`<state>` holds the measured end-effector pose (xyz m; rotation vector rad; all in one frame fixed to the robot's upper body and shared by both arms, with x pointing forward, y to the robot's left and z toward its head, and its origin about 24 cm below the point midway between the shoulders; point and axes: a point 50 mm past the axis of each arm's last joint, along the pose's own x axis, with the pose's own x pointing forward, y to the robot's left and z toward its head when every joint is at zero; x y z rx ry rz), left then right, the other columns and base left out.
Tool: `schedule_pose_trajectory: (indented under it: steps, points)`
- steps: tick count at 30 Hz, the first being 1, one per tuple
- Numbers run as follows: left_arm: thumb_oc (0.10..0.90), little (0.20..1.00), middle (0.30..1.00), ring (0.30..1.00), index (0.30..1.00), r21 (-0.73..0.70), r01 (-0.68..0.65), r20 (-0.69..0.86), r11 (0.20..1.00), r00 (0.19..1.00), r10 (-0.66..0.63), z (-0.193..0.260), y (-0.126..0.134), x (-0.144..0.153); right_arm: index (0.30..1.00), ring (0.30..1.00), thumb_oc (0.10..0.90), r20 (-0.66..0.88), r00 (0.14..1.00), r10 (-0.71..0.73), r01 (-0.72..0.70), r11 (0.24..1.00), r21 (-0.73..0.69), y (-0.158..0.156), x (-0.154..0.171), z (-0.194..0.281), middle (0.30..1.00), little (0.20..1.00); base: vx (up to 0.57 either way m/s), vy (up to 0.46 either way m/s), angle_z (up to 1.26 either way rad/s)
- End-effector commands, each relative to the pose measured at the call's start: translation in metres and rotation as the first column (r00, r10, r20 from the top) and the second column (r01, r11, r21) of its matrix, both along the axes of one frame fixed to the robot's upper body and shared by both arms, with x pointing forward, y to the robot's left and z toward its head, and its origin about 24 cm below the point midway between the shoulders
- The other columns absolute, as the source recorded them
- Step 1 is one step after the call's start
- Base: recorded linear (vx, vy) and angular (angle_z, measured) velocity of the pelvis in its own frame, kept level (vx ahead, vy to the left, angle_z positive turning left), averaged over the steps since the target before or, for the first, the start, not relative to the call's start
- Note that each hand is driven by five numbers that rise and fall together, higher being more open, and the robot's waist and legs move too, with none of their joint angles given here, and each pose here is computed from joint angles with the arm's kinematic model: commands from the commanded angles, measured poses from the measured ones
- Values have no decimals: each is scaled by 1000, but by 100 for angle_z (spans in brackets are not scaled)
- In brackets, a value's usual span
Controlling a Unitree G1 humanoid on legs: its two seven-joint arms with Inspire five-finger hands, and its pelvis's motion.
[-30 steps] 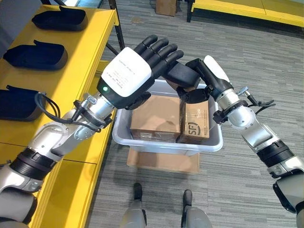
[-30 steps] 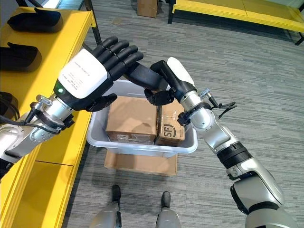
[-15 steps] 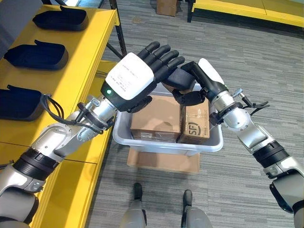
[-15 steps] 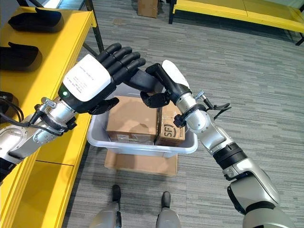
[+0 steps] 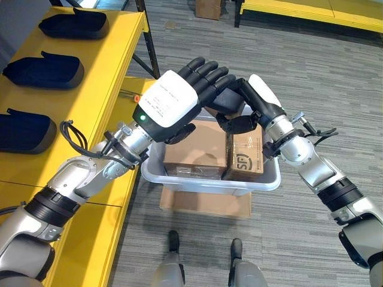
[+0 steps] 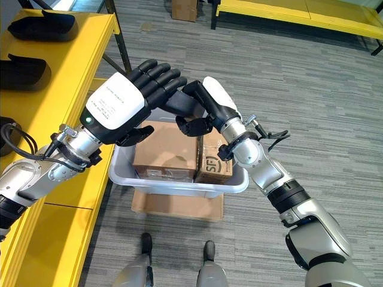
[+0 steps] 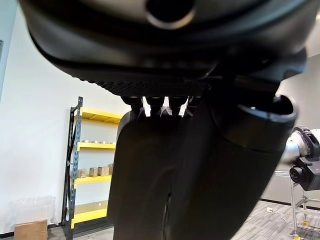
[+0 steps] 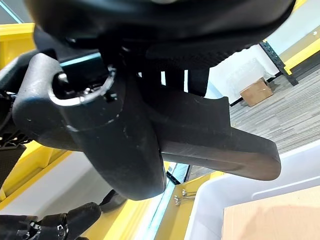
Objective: Move parts from the plastic box to the shelf.
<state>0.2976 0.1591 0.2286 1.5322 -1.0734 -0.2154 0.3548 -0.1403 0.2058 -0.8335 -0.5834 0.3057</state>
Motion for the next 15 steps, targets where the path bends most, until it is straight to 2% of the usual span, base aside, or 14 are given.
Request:
schedule_pose_trajectory:
  steps: [1, 15]
  points:
    - [900, 1000, 1000, 1000, 1000, -133, 25, -15, 991, 1000, -27, -3, -8, 10, 300, 300, 400, 40, 996, 80, -83, 994, 77, 26, 2, 1, 300, 300, 0, 0, 0]
    - [900, 1000, 1000, 1000, 1000, -127, 30, -29, 991, 999, -34, -3, -10, 11, 300, 300, 400, 22, 995, 100, -101, 993, 64, 31, 2, -2, 300, 300, 0, 0, 0]
